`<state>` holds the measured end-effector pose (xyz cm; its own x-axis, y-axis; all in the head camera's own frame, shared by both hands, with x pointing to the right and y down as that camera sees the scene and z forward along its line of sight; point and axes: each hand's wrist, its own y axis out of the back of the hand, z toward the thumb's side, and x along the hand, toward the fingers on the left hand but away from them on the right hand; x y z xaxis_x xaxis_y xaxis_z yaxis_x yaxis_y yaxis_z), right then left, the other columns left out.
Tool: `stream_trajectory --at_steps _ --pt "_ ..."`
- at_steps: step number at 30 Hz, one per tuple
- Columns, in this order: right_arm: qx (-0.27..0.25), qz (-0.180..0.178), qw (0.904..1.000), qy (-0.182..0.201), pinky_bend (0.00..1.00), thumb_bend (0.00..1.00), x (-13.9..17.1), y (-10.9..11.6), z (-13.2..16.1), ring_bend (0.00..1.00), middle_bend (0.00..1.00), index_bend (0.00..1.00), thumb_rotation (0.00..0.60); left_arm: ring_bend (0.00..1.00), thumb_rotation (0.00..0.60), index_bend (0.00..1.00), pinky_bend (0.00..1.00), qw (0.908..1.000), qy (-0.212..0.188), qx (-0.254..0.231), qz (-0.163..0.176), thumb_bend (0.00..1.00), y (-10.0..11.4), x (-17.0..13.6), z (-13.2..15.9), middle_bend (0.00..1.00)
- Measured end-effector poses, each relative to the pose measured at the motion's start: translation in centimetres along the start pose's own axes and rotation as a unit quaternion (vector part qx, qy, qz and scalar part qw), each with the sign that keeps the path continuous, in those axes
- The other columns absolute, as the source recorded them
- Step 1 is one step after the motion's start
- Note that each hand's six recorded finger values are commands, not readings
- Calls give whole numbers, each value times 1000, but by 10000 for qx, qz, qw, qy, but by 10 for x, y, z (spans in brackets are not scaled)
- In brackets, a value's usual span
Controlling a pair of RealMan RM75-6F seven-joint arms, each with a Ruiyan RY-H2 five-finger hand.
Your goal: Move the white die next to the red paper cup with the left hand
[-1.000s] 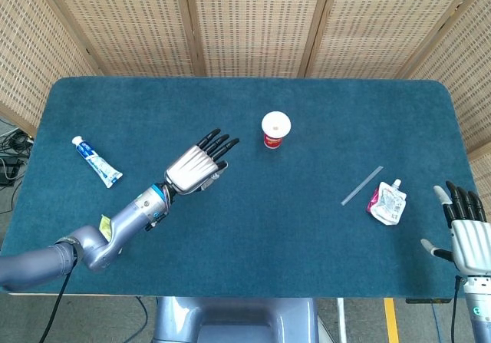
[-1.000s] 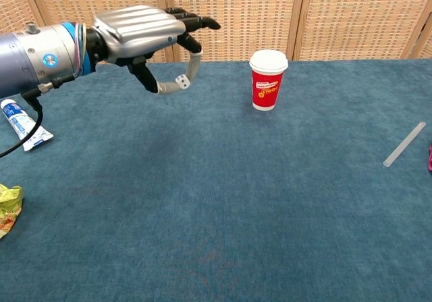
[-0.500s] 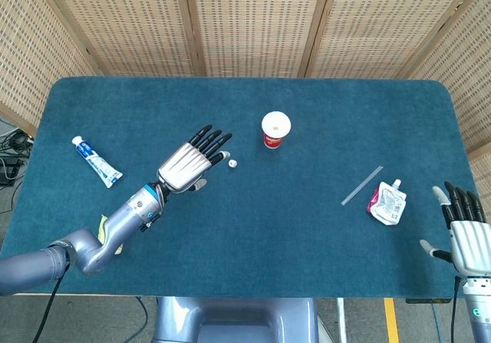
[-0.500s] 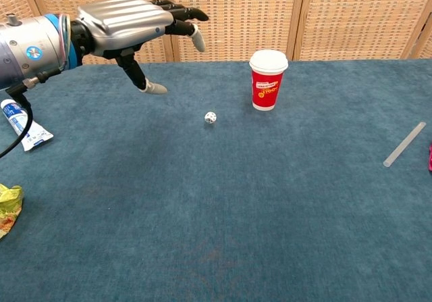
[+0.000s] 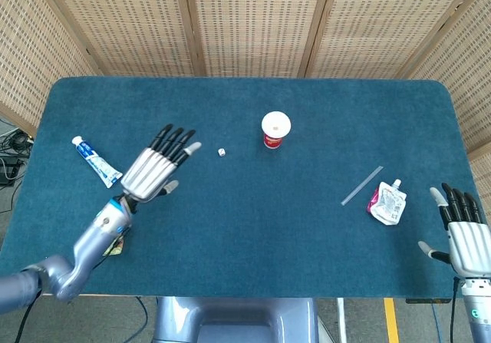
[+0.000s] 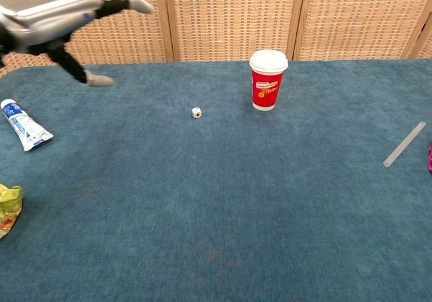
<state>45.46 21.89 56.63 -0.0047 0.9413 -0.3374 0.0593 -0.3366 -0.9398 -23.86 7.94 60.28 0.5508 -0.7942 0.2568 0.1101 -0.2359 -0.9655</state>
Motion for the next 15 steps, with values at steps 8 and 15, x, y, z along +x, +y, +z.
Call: stream_trajectory --at_steps 8,15 --pt "71 50 9999 142 0 55 4 -2 9 0 0 31 600 0 600 0 0 9927 1188 -149 -155 26 -8 -98 -34 0" --pt "82 183 9997 170 0 53 4 -3 13 0 0 4 600 0 600 0 0 9804 1866 -182 -609 21 -21 -175 -41 0"
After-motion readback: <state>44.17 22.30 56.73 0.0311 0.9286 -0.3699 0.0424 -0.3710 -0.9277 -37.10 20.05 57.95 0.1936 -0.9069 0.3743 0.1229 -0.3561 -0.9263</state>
